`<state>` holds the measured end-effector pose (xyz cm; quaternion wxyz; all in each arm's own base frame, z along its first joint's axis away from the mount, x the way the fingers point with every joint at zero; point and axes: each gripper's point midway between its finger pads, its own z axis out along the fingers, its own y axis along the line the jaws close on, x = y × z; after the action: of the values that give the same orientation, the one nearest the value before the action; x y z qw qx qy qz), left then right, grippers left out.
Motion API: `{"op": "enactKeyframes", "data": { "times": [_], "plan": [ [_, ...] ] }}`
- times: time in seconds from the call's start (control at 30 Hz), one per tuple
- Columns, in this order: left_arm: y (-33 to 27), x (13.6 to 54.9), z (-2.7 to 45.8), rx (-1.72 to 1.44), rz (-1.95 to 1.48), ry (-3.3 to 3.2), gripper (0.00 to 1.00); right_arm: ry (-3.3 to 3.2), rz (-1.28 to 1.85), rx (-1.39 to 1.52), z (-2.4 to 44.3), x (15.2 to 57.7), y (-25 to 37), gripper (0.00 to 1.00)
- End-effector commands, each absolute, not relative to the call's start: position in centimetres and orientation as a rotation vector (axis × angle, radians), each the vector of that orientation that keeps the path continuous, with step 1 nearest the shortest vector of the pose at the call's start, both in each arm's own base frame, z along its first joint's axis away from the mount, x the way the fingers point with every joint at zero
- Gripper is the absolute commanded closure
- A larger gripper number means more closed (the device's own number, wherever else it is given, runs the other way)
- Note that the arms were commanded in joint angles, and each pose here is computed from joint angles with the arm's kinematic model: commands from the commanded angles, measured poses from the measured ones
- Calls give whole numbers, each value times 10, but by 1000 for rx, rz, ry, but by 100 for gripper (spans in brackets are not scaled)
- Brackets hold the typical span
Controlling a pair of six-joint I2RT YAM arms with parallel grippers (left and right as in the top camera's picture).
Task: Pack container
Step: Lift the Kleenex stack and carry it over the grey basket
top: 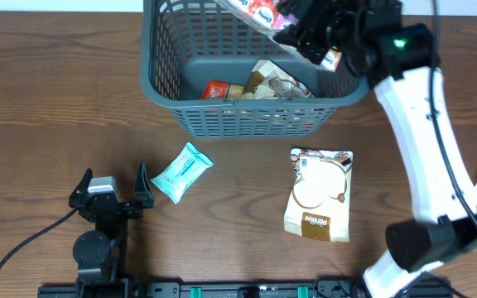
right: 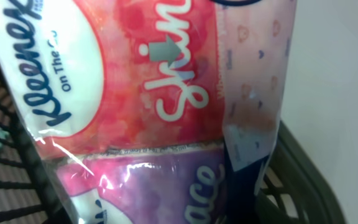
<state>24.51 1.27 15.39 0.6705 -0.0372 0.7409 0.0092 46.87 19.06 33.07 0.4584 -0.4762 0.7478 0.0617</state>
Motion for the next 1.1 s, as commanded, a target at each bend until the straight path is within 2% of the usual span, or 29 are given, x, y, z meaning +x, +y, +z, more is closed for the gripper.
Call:
{"op": "enactKeyframes", "data": {
  "times": [0.0, 0.4, 0.57, 0.6, 0.67, 0.7, 0.97, 1.03, 1.07],
  "plan": [
    [16, 245, 143, -102, 39, 1696, 1, 1794, 167, -1207, 331, 474, 203, 99],
    [16, 245, 143, -102, 38, 1697, 1, 1994, 287, -1285, 245, 479, 220, 99],
    [16, 244, 142, -102, 39, 1703, 1, 2035, 304, -1299, 226, 481, 221, 99],
    [16, 244, 142, -102, 39, 1703, 1, 2039, 305, -1299, 224, 481, 221, 95],
    [16, 244, 142, -102, 39, 1703, 1, 2042, 306, -1300, 223, 481, 221, 80],
    [16, 244, 142, -102, 39, 1703, 1, 2045, 302, -1299, 223, 481, 221, 67],
    [16, 244, 142, -102, 39, 1703, 1, 2081, 295, -1270, 221, 481, 217, 44],
    [16, 244, 142, -102, 39, 1703, 1, 2089, 299, -1273, 220, 480, 217, 35],
    [16, 244, 142, -102, 39, 1703, 1, 2092, 300, -1274, 219, 479, 217, 27]
  ]
}}
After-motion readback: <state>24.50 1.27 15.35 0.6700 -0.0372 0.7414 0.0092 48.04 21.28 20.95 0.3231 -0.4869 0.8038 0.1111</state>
